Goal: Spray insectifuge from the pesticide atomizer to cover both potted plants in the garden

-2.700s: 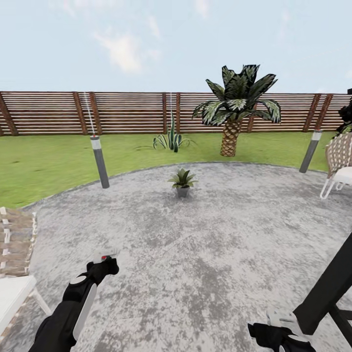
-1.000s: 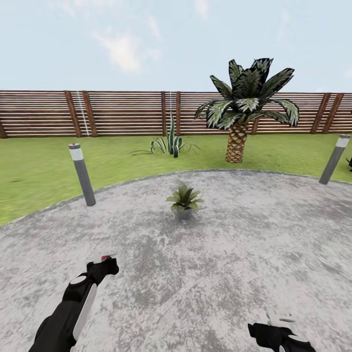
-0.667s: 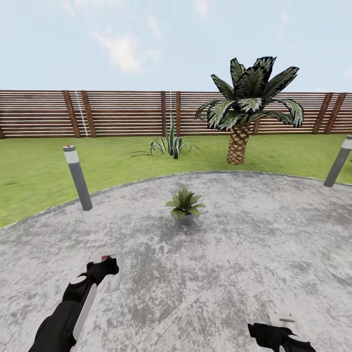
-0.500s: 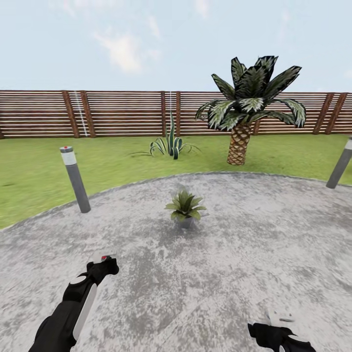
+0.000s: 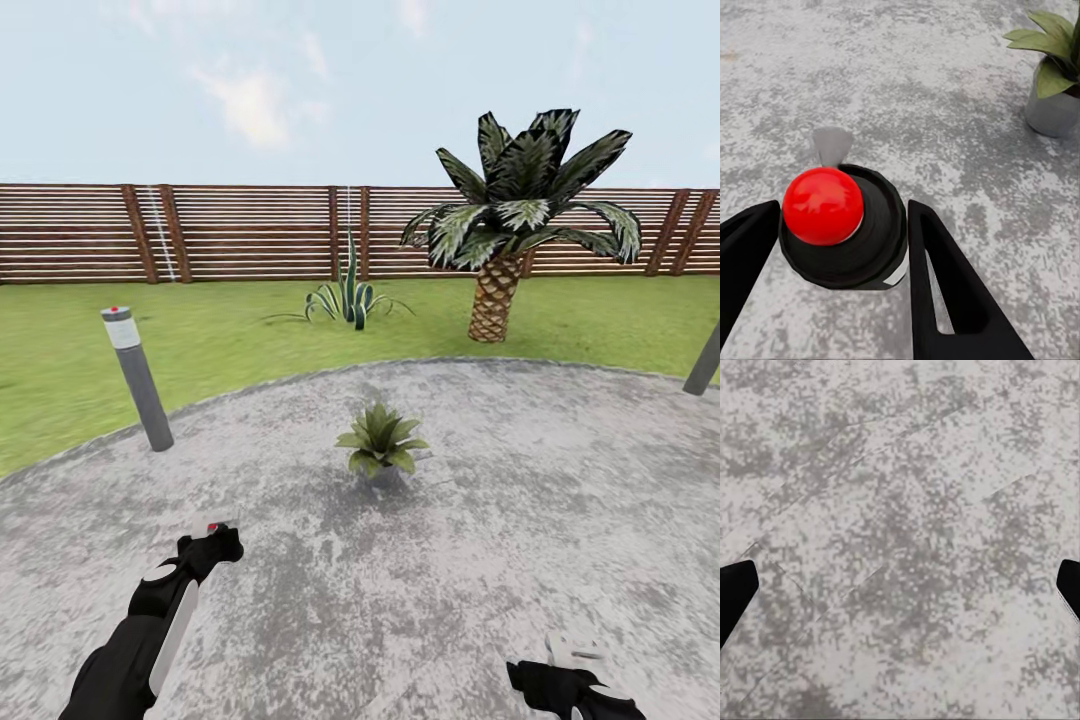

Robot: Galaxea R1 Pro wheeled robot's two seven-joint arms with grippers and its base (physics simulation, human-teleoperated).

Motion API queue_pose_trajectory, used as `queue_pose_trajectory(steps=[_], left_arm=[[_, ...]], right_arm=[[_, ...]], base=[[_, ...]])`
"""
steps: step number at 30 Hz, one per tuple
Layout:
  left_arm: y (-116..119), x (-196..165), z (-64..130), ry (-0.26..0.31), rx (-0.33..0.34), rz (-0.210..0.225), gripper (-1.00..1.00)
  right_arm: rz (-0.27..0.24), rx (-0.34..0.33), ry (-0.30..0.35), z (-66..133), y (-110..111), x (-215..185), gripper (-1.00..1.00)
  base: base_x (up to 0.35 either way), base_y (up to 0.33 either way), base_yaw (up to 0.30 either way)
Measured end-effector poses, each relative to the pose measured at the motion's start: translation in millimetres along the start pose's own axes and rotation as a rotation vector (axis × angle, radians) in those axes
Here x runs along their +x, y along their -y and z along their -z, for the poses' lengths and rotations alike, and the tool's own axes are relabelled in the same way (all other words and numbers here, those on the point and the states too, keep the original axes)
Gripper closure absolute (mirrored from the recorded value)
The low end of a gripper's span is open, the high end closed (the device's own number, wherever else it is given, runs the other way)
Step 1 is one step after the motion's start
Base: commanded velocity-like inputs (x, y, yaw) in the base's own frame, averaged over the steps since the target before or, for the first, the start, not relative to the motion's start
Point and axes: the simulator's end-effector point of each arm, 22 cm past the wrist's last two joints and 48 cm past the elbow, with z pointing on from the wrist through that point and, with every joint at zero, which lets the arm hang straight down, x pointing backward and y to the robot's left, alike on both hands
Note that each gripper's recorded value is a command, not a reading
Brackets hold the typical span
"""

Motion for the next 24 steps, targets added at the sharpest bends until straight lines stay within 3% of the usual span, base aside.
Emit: queue_pose_trajectory(steps=[24], left_arm=[[0.0, 0.2, 0.0, -0.001, 0.0, 0.0, 1.0]], right_arm=[[0.029, 0.025, 0.003, 0.5, 5.7, -1.2, -1.0]], base=[[0.334, 0.0, 0.0]])
